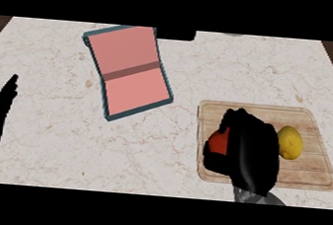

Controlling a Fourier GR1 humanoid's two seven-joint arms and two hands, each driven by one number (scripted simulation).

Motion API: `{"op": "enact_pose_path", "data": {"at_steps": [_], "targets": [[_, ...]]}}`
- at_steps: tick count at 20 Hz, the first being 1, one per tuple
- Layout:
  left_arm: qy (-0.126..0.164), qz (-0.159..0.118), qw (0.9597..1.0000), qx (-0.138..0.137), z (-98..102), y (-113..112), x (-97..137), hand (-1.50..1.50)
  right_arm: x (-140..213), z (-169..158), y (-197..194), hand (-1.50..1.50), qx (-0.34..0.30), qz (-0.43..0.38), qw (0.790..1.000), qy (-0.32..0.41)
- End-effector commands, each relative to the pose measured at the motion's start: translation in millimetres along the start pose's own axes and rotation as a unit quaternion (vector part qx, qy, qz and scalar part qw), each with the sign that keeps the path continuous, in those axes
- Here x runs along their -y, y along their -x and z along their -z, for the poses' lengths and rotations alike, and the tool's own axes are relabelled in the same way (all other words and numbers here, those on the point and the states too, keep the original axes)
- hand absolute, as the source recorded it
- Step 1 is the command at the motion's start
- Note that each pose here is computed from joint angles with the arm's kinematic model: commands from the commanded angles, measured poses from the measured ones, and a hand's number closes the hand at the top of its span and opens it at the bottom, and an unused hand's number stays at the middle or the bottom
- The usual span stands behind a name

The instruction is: Pick the bell pepper from the cutting board and place it in the cardboard box

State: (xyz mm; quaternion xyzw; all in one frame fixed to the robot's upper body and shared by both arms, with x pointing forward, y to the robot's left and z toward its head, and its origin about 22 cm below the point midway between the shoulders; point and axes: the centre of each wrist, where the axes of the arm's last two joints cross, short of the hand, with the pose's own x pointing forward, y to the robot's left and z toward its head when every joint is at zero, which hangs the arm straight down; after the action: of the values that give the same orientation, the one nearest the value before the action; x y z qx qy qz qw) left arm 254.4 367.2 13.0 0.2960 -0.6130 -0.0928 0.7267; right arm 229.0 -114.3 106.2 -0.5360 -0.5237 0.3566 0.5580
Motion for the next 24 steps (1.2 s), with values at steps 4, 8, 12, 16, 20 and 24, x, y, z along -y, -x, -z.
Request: {"op": "enact_pose_path", "data": {"at_steps": [4,8,12,16,20,24], "targets": [[0.005,0.001,1.0000,0.006,7.2,1.6,-3.8,0.00,53.3,-20.5,-59.2,1.50,0.068,0.019,0.993,0.093],[0.005,-0.010,0.9999,0.012,0.9,-3.4,31.9,0.00,55.0,2.5,-90.1,1.50,0.084,0.070,0.992,0.067],[0.008,0.003,0.9998,0.019,10.4,-5.6,22.4,0.00,60.1,18.9,-115.3,1.50,0.081,0.130,0.986,0.059],[0.013,0.002,0.9996,0.025,9.9,-18.1,9.7,0.00,72.5,52.0,-139.0,1.50,0.071,0.166,0.982,0.063],[0.015,-0.002,0.9997,0.022,12.5,-9.2,12.3,0.00,71.9,92.7,-152.2,1.50,0.053,0.197,0.977,0.062],[0.018,0.001,0.9994,0.029,17.5,-27.5,31.7,0.00,61.2,111.4,-165.1,1.50,0.027,0.225,0.973,0.039]]}}
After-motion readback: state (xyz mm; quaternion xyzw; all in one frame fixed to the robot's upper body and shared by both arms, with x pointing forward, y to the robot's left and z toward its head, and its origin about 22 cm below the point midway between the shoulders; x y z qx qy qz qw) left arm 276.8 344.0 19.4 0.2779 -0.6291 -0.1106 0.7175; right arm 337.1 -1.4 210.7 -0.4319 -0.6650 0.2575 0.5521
